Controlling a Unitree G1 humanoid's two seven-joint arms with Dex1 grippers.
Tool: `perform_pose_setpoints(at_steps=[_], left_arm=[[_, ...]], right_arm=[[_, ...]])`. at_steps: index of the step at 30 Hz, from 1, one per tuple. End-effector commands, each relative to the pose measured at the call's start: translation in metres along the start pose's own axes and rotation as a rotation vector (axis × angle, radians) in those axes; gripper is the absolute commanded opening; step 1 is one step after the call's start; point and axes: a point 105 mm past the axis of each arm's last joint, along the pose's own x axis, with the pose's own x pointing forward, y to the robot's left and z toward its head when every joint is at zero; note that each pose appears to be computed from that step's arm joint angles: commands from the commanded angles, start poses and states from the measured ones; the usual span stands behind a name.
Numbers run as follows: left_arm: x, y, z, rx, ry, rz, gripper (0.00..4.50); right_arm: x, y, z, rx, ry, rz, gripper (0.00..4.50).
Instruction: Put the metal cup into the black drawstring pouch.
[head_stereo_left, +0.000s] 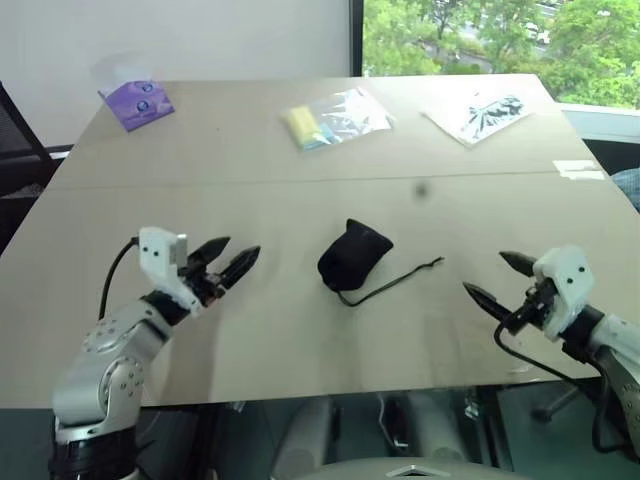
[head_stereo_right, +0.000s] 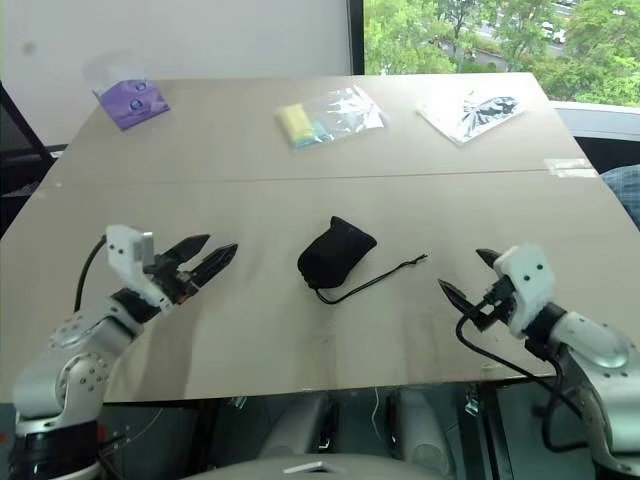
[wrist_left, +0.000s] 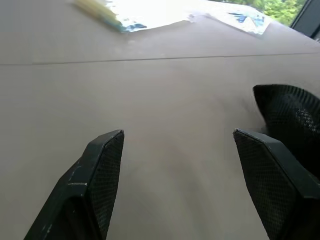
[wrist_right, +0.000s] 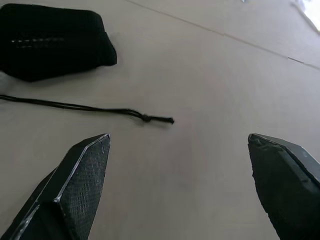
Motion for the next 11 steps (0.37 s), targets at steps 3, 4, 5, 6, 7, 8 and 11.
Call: perform_pose_setpoints(at_steps=[3, 4, 5, 6, 7, 8, 11], left_arm=[[-0.032, 0.009, 0.022, 0.134, -0.079, 0.134, 3.63], [-0.037, 0.010, 0.024, 0.138, -0.083, 0.151, 3.63], [-0.041, 0.011, 0.024, 0.134, -0.085, 0.174, 3.63], [-0.045, 0.013, 0.024, 0.129, -0.090, 0.199, 3.63], [-0.048, 0.015, 0.024, 0.123, -0.096, 0.221, 3.63], [-0.050, 0.016, 0.024, 0.115, -0.102, 0.241, 3.63], [-0.052, 0.015, 0.022, 0.077, -0.109, 0.273, 3.63]], right_arm=[[-0.021, -0.019, 0.007, -0.051, -0.058, -0.132, 4.45], [-0.023, -0.023, 0.005, -0.057, -0.060, -0.147, 4.45], [-0.025, -0.026, 0.003, -0.059, -0.065, -0.153, 4.45], [-0.027, -0.029, 0.000, -0.080, -0.051, -0.160, 4.45], [-0.029, -0.031, -0.003, -0.094, -0.045, -0.164, 4.45], [-0.031, -0.033, -0.005, -0.097, -0.042, -0.171, 4.45], [-0.035, -0.038, -0.011, -0.096, -0.033, -0.180, 4.45]])
